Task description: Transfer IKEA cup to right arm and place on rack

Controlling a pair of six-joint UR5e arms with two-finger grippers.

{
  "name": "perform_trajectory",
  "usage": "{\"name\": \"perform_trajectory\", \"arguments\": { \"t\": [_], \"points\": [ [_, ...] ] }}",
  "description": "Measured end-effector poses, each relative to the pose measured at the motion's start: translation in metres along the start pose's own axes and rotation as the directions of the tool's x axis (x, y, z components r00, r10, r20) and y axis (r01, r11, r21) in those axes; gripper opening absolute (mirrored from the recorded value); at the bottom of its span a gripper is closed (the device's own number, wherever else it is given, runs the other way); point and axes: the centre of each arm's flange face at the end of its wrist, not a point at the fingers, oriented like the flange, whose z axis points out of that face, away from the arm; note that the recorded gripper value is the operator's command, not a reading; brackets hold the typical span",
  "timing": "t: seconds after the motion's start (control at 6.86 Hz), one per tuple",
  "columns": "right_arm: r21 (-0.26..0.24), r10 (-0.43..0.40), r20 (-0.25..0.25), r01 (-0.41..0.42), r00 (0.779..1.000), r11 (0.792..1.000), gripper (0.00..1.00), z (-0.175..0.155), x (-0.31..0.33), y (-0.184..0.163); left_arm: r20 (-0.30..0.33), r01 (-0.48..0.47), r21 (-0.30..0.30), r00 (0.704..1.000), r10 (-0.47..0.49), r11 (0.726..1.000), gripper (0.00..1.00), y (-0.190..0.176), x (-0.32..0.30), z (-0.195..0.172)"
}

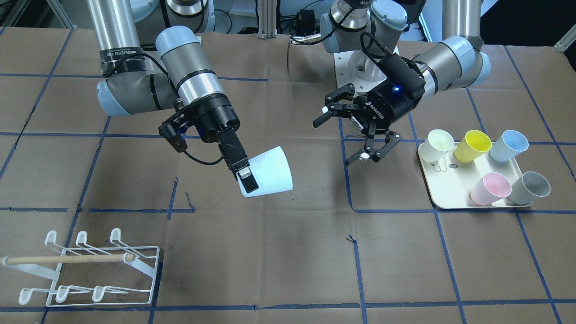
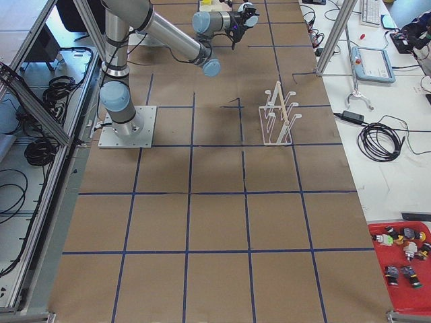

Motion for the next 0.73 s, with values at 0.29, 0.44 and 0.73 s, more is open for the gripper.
{"name": "perform_trajectory", "arguments": {
  "t": [0.29, 0.44, 0.73],
  "points": [
    [0.085, -0.212, -0.012, 0.212, 0.977, 0.974, 0.09, -0.002, -0.003, -0.050, 0.187, 0.036, -0.059, 0.982, -0.024, 0.998, 0.99, 0.006, -0.036, -0.019],
    [0.123, -0.369, -0.043, 0.371, 0.929, 0.920, 0.08, -0.004, -0.004, -0.073, 0.295, 0.096, -0.116, 0.954, -0.058, 0.989, 0.99, 0.007, -0.052, -0.018],
    [0.157, -0.679, -0.168, 0.699, 0.715, 0.697, 0.08, -0.008, -0.001, -0.114, 0.442, 0.235, -0.245, 0.890, -0.108, 0.940, 0.99, -0.015, -0.076, 0.010]
  ]
}}
